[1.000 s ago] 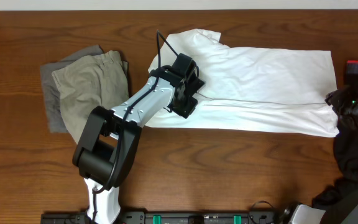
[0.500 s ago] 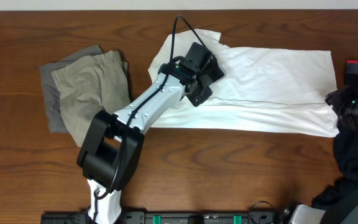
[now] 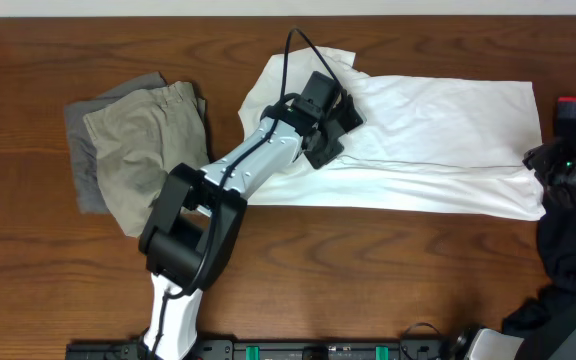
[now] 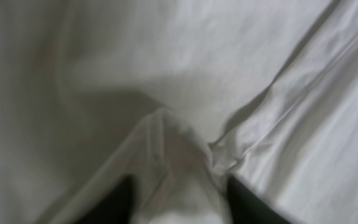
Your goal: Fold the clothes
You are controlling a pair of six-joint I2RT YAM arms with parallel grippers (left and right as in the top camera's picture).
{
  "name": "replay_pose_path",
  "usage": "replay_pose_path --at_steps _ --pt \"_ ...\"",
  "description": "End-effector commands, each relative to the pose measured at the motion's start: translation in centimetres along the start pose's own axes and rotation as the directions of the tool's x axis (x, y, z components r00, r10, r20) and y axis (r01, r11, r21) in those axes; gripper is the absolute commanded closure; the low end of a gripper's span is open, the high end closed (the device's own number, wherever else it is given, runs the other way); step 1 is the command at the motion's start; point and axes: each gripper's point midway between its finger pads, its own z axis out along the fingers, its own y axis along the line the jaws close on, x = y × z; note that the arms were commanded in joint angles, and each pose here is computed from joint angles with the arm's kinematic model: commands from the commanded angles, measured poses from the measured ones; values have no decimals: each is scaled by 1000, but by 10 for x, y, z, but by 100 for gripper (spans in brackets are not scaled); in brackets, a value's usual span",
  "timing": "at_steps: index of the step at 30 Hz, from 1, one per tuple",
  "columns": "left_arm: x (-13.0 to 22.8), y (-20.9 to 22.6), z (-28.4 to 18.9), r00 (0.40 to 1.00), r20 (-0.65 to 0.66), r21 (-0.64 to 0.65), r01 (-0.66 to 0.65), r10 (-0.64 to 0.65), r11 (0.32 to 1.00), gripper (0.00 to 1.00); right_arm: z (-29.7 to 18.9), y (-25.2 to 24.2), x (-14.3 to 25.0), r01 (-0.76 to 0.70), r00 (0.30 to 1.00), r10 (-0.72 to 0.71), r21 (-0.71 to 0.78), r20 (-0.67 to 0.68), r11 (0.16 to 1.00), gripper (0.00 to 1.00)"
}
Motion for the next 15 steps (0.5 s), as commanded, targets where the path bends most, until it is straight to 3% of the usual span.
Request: replay_pose_path --at_steps 1,4,9,12,15 --pt "0 13 -5 998 -11 -67 60 -61 996 20 2 3 3 25 1000 -25 -1 -8 1000 47" --pt "-4 30 -25 989 -3 -167 148 -150 975 0 2 4 1 26 1000 -26 -4 -1 1000 46" --pt "-26 52 -88 964 96 -219 264 -249 939 2 2 17 -7 81 996 -80 -52 34 995 41" --pt "-39 77 -123 886 219 -208 451 -408 868 2 2 39 -5 159 987 -154 -132 46 979 40" --pt "-54 97 -143 838 299 -107 505 -456 857 2 4 56 -2 207 978 -200 -165 58 964 40"
